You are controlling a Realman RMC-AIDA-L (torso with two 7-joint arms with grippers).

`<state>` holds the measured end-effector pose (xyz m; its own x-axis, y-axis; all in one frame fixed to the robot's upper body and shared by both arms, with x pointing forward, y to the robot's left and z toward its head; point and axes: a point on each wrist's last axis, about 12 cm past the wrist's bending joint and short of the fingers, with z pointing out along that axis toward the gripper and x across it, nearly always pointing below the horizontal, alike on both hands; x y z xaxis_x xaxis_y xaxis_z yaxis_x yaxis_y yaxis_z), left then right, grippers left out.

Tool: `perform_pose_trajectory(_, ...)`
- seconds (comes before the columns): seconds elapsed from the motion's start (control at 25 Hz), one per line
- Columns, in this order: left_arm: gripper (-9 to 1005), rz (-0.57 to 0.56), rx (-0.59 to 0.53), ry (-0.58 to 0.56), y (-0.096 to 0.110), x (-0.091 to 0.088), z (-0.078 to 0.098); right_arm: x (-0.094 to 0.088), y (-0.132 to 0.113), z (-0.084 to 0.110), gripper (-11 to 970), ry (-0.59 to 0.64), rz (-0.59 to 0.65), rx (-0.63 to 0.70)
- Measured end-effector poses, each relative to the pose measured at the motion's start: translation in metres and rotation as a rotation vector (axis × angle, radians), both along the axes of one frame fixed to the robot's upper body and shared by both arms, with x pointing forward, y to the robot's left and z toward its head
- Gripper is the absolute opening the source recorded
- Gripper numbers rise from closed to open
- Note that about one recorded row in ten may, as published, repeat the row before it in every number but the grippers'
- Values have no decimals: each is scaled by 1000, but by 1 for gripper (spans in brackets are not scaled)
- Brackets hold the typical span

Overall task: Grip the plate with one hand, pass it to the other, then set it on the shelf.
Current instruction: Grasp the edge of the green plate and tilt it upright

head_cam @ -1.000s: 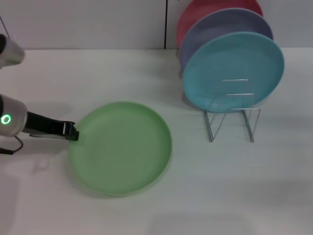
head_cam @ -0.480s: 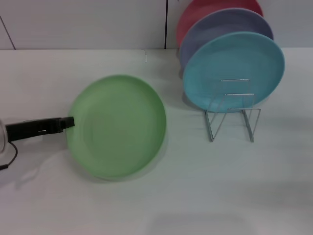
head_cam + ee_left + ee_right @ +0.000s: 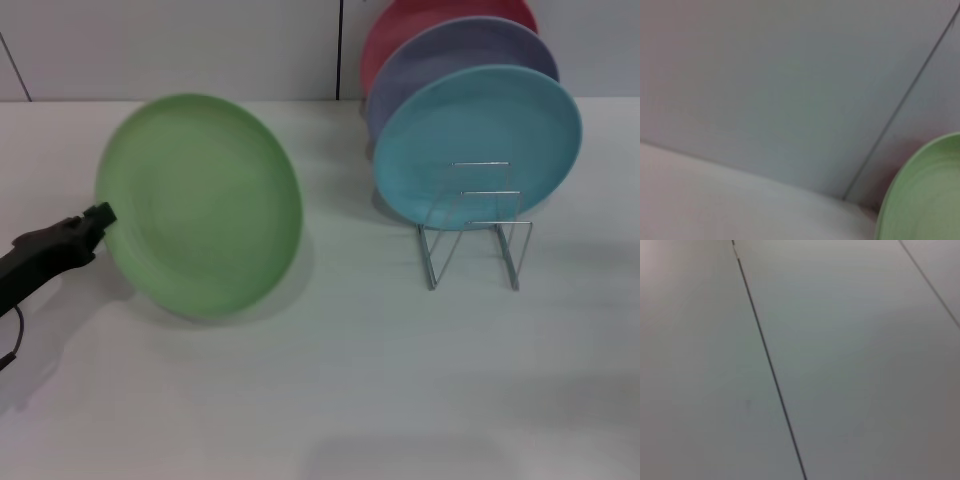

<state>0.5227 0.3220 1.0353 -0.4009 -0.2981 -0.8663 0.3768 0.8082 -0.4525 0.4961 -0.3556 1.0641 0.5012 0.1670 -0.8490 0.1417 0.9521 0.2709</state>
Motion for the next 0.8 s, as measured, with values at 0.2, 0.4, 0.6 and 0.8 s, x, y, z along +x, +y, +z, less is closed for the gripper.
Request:
perform_pose_trajectory(0.2,31,83,-20,-102,-3,-11,-12,-1,7,-4,700,21,30,-4)
perform_pose_trajectory(0.4,32,97,10,-130,-13,-15,-21,-4,11,-8,700,35,48,4)
perform_pose_trajectory(0.6,32,111,25,-169,-18,-18,-23,-5,16,-9,700,45,88,-13)
perform_pose_trajectory(0.8,33,115,44,-200,-19,-19,-22,-3,22,-9,700,54,143,-40)
